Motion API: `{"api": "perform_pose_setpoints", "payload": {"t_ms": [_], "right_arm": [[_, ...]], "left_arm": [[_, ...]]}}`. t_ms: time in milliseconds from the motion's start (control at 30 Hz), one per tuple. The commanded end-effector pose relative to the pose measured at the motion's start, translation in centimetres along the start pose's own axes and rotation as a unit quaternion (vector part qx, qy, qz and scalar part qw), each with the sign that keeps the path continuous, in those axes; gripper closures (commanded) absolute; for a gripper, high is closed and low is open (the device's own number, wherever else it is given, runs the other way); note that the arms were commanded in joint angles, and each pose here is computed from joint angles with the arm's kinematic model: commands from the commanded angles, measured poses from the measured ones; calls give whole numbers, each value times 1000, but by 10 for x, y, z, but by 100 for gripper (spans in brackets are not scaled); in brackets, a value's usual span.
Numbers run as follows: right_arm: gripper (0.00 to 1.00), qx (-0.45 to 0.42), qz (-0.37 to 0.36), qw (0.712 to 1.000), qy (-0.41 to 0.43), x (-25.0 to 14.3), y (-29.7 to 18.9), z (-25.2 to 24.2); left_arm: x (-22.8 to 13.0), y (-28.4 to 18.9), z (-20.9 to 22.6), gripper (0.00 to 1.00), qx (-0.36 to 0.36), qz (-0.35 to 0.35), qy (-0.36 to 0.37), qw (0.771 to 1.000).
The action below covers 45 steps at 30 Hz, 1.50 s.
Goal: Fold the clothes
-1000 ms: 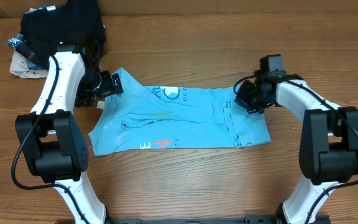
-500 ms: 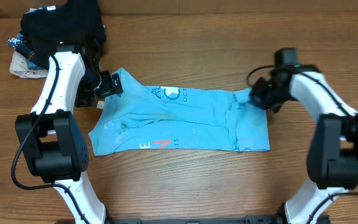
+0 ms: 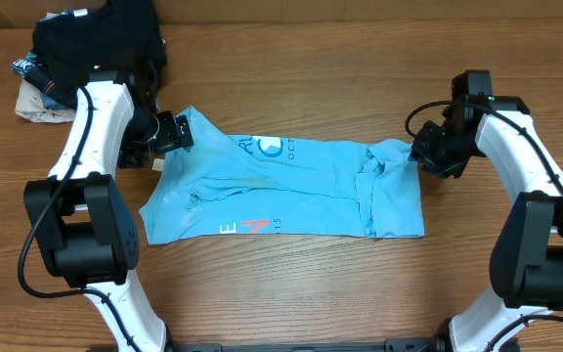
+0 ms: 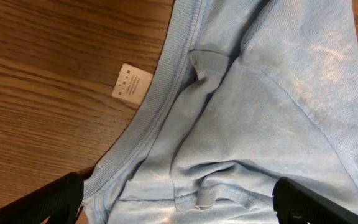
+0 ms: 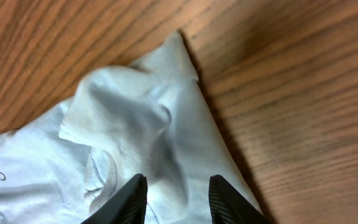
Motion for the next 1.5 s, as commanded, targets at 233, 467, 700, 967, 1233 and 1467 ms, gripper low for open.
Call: {"api": "perform_pose_setpoints", "payload": {"t_ms": [233, 467, 700, 967, 1233, 1467], "right_arm": [[56, 72, 2, 997, -28, -7, 9, 31], [64, 81, 18, 995, -51, -37, 38, 54], [96, 119, 26, 986, -116, -63, 46, 99], [90, 107, 6, 990, -97, -36, 10, 95], [22, 38, -22, 995, -93, -5, -16, 55], [18, 32, -42, 993, -106, 4, -16, 55]], "left_arm": [[0, 0, -5, 0, -4, 0, 2, 1000], [0, 0, -5, 0, -4, 0, 2, 1000], [0, 0, -5, 0, -4, 1, 2, 1000], [-1, 0, -5, 0, -3, 3, 1, 1000], [-1, 0, -5, 0, -3, 3, 2, 1000], [-1, 0, -6, 0, -3, 2, 3, 1000]]}}
Point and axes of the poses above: each gripper's point midway between its finger pads, its own y axis out along the fingers, its own z axis along the line the jaws close on, x = y × z, the point moved 1 cm from there along -y, back along the fingers, and after that the axes turned 4 degrees about -y, right-handed, at the moved point
